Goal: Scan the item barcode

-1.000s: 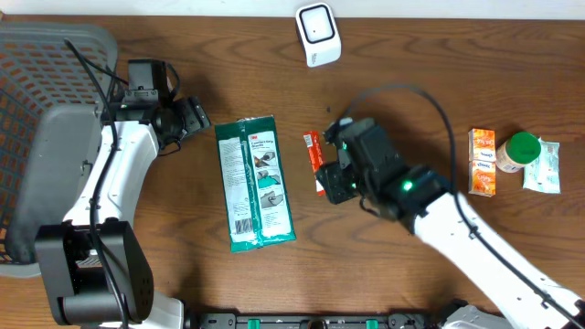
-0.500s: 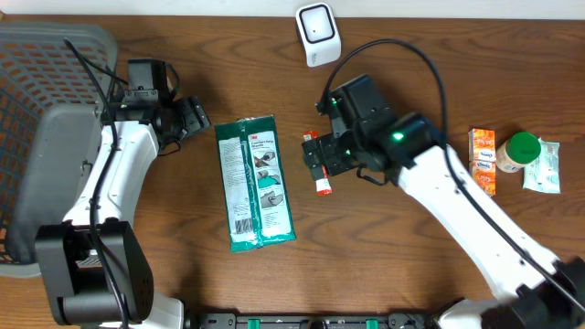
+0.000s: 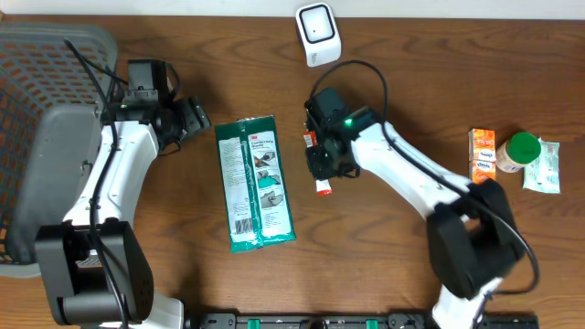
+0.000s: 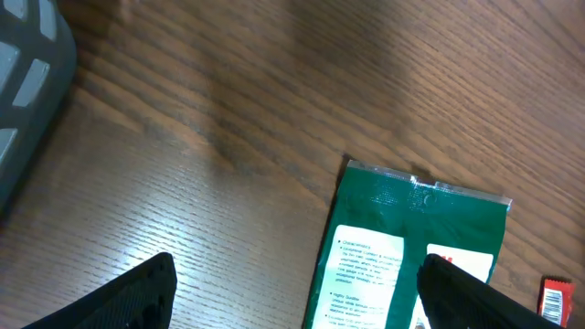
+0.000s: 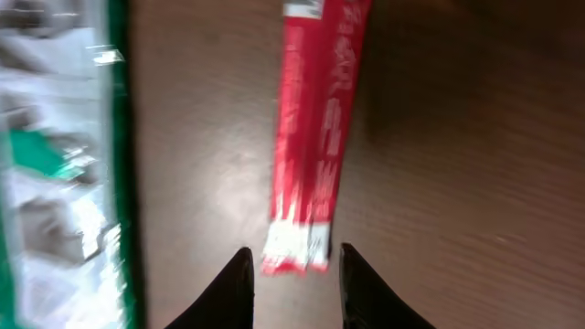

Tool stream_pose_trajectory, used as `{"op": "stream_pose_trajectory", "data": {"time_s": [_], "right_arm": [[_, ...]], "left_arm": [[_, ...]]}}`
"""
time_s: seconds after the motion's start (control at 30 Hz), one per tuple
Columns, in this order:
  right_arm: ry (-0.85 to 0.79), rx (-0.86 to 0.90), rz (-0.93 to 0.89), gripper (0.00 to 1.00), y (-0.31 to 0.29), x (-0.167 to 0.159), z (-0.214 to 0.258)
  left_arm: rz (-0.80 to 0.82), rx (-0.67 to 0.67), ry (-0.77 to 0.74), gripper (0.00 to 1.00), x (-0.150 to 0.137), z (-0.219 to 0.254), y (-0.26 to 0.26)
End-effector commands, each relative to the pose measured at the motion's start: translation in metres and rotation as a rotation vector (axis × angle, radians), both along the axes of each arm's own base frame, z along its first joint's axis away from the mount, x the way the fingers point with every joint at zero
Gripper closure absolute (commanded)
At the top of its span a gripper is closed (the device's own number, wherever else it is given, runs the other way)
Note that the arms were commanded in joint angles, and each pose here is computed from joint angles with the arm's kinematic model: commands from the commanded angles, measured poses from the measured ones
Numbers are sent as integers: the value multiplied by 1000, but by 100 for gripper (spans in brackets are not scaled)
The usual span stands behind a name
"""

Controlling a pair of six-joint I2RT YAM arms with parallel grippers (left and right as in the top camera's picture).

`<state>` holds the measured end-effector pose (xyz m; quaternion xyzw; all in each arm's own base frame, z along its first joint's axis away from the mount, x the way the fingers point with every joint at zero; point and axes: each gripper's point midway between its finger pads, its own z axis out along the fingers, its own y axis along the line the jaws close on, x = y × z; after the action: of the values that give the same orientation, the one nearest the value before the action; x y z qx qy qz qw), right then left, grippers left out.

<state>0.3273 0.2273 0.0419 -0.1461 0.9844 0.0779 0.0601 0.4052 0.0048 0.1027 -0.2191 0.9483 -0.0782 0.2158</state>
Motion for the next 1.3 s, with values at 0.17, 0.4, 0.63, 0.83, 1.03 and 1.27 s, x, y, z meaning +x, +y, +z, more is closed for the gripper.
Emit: {"op": "stream_pose_trajectory", "data": {"time_s": [0.17, 0.4, 0.63, 0.83, 1.03, 1.27], "right_arm": [[112, -80, -47, 76, -11, -7, -57], [87, -64, -55, 99, -12, -2, -41], [-47, 17, -75, 99, -22, 13, 26], [-190, -145, -55, 99, -50, 22, 53], [-110, -102, -63, 45, -35, 9, 35], [28, 158, 90, 52, 34, -14, 12]], "left_arm": [[12, 9, 1, 15, 0, 0, 5], [12, 9, 1, 15, 0, 0, 5], [12, 9, 1, 15, 0, 0, 5], [12, 9, 1, 15, 0, 0, 5], [12, 9, 1, 15, 0, 0, 5], [12, 9, 1, 15, 0, 0, 5]]}}
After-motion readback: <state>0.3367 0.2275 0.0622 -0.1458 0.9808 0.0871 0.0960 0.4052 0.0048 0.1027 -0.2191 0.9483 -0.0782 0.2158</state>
